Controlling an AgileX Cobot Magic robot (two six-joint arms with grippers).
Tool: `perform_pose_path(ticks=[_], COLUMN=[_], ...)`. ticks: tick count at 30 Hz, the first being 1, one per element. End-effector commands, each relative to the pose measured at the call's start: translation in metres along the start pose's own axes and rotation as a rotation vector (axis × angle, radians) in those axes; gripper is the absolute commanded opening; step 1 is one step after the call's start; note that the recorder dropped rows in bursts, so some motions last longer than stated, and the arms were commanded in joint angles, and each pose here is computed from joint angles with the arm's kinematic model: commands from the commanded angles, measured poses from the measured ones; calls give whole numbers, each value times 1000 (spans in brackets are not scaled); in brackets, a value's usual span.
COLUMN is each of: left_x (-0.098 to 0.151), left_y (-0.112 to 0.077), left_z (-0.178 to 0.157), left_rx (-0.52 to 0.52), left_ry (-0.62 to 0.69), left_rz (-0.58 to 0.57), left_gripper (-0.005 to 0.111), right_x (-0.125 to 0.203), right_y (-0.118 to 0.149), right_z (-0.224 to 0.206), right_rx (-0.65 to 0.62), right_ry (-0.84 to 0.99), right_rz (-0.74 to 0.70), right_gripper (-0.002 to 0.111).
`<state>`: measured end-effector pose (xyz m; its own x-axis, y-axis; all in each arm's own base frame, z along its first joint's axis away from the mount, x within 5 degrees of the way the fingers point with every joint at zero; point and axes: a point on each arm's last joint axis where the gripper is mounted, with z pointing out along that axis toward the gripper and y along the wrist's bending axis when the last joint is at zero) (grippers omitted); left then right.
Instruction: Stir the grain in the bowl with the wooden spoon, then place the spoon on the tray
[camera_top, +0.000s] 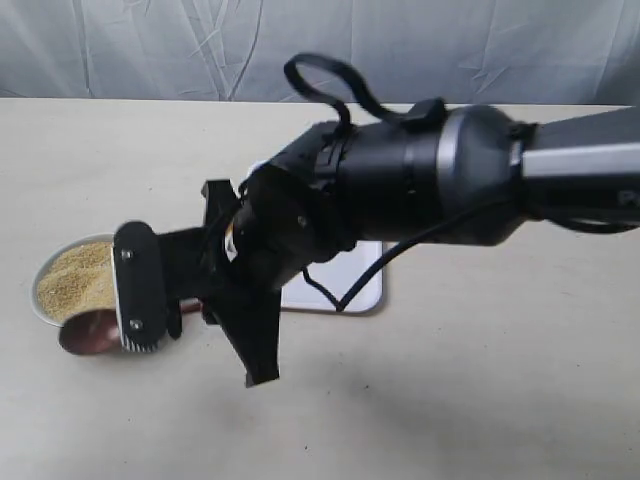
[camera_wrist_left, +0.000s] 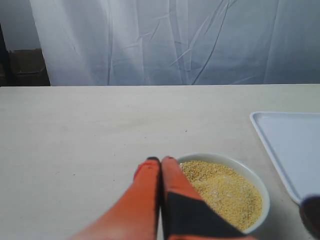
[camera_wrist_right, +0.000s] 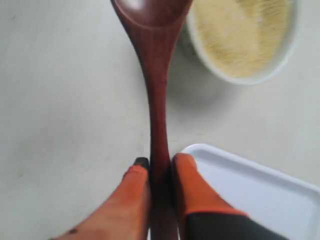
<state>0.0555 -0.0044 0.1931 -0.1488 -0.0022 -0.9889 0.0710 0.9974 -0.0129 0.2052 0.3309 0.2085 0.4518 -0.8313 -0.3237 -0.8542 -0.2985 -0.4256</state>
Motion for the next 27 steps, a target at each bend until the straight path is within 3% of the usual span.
perform_pose_path(ticks=[1,11,24,27], left_x=[1,1,1,1], left_y=[0,0,0,0], left_z=[0,0,0,0], left_rx=[-2,-2,-2,-2], left_ry=[-4,-4,-4,-4], left_rz=[2,2,2,2], left_gripper=[0,0,0,0], right_x=[-11,-20,-38,-37], right_y=[-30,-83,-75,-73], right_z=[-21,34,79,85], right_rx=[146,38,13,2], right_ry=[-42,320,358,363], right_rz=[93,154,-43,-43], right_gripper=[0,0,0,5])
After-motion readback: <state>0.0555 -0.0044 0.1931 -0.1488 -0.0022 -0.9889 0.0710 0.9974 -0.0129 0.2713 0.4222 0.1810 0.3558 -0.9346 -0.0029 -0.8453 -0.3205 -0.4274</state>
